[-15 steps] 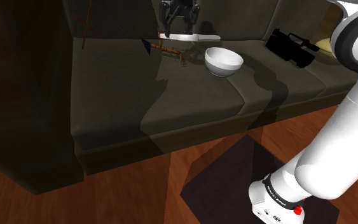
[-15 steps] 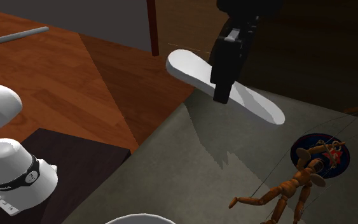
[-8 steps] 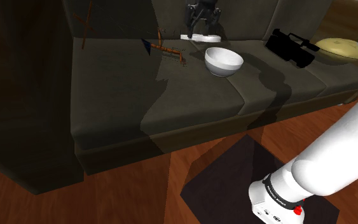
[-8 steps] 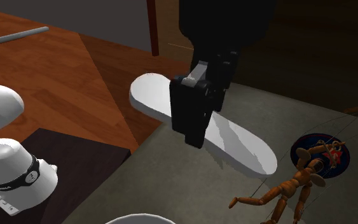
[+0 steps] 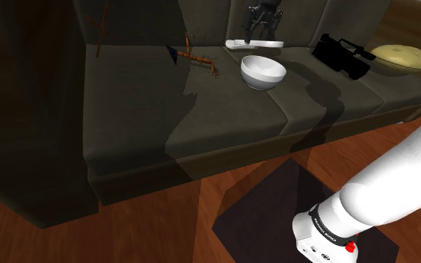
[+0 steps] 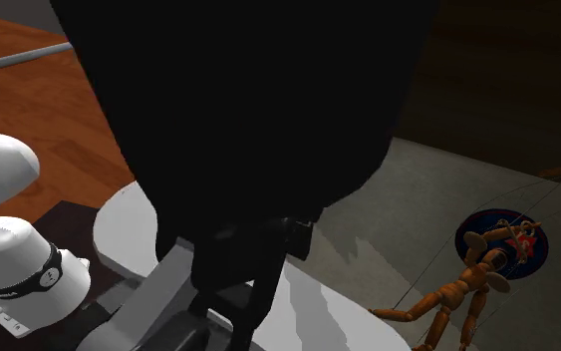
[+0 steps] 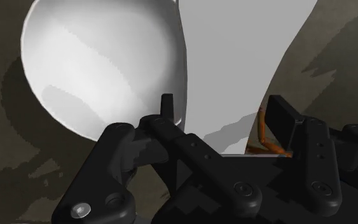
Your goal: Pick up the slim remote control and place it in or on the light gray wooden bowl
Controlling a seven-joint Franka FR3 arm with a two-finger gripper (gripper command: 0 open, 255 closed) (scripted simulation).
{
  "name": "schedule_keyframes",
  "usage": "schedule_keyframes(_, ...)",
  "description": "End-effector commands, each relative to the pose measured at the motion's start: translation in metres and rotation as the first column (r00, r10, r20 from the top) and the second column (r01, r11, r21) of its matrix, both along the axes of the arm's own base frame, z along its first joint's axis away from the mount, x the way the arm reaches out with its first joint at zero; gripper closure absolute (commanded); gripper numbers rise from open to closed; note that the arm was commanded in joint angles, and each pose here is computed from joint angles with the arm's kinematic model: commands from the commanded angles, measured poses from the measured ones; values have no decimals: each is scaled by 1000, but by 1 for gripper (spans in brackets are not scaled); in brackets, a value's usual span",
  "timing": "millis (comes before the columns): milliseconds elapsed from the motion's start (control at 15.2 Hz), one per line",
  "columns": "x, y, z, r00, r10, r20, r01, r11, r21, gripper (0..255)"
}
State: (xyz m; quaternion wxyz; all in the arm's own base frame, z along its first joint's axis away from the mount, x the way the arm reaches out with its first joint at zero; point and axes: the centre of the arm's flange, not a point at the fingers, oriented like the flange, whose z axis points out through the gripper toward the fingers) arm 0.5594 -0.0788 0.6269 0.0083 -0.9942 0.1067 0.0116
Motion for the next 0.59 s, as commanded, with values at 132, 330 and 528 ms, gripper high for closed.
schedule_keyframes(132, -12, -54, 1, 1000, 2, 1, -2, 1000, 0, 255)
schedule_keyframes(330, -19, -91, 2, 1000, 2, 1, -2, 1000, 0, 255)
schedule_keyframes(528, -19, -91, -14, 1000, 2, 1, -2, 1000, 0, 255)
